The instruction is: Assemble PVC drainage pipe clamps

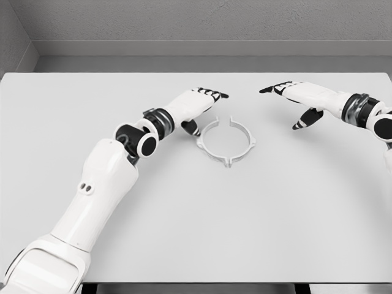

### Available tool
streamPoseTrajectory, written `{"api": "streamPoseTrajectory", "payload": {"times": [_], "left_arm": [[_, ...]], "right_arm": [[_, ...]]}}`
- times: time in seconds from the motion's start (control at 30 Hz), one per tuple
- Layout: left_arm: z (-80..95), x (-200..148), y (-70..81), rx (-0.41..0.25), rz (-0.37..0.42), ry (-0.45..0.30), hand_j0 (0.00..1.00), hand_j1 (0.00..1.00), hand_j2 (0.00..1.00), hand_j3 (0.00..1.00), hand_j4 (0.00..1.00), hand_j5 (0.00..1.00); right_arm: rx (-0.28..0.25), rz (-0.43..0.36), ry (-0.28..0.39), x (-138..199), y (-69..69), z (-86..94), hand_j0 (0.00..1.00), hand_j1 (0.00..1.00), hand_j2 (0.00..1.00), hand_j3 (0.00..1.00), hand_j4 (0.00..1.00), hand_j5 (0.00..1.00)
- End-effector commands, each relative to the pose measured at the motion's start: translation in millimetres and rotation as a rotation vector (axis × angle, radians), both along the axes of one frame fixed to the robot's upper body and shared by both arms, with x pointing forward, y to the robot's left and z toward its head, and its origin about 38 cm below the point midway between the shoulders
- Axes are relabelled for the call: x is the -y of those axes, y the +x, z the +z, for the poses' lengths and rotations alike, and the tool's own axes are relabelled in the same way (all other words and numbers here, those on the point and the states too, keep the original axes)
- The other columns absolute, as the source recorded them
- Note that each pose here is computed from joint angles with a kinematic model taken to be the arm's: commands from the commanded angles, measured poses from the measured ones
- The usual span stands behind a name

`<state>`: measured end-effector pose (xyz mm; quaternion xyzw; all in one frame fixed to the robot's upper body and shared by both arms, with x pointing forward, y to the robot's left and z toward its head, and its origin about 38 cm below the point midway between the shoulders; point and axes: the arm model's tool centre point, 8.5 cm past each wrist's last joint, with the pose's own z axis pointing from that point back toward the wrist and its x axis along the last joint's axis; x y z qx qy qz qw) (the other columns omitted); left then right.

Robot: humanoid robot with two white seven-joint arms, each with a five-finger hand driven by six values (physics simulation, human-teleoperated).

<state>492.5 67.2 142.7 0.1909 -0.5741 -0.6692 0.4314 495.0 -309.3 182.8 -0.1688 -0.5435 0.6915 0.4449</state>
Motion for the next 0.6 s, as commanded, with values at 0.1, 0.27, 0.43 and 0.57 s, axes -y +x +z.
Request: {"api": "streamPoseTrajectory", "payload": {"times": [0.1, 0.27, 0.43, 0.57], "left_arm": [[4.2, -1.6, 0.9, 0.006, 0.007, -0.015, 1.0, 1.0, 1.0, 1.0, 1.0, 1.0], [7.6, -9.3, 5.1, 0.007, 0.033, -0.03, 1.0, 1.0, 1.0, 1.0, 1.0, 1.0], [12.4, -23.3, 10.2, 0.009, 0.074, -0.061, 1.0, 1.0, 1.0, 1.0, 1.0, 1.0], [18.6, -21.2, 4.0, 0.033, 0.062, -0.078, 1.0, 1.0, 1.0, 1.0, 1.0, 1.0]], "right_arm": [[0.0, -0.002, 0.005, 0.4, 0.1, 0.6, 1.0, 1.0, 1.0, 1.0, 1.0, 1.0], [0.0, -0.002, 0.005, 0.4, 0.1, 0.6, 1.0, 1.0, 1.0, 1.0, 1.0, 1.0], [0.0, -0.001, 0.005, 0.2, -0.3, 0.3, 1.0, 1.0, 1.0, 1.0, 1.0, 1.0], [0.0, -0.001, 0.005, 0.2, -0.3, 0.3, 1.0, 1.0, 1.0, 1.0, 1.0, 1.0]]}}
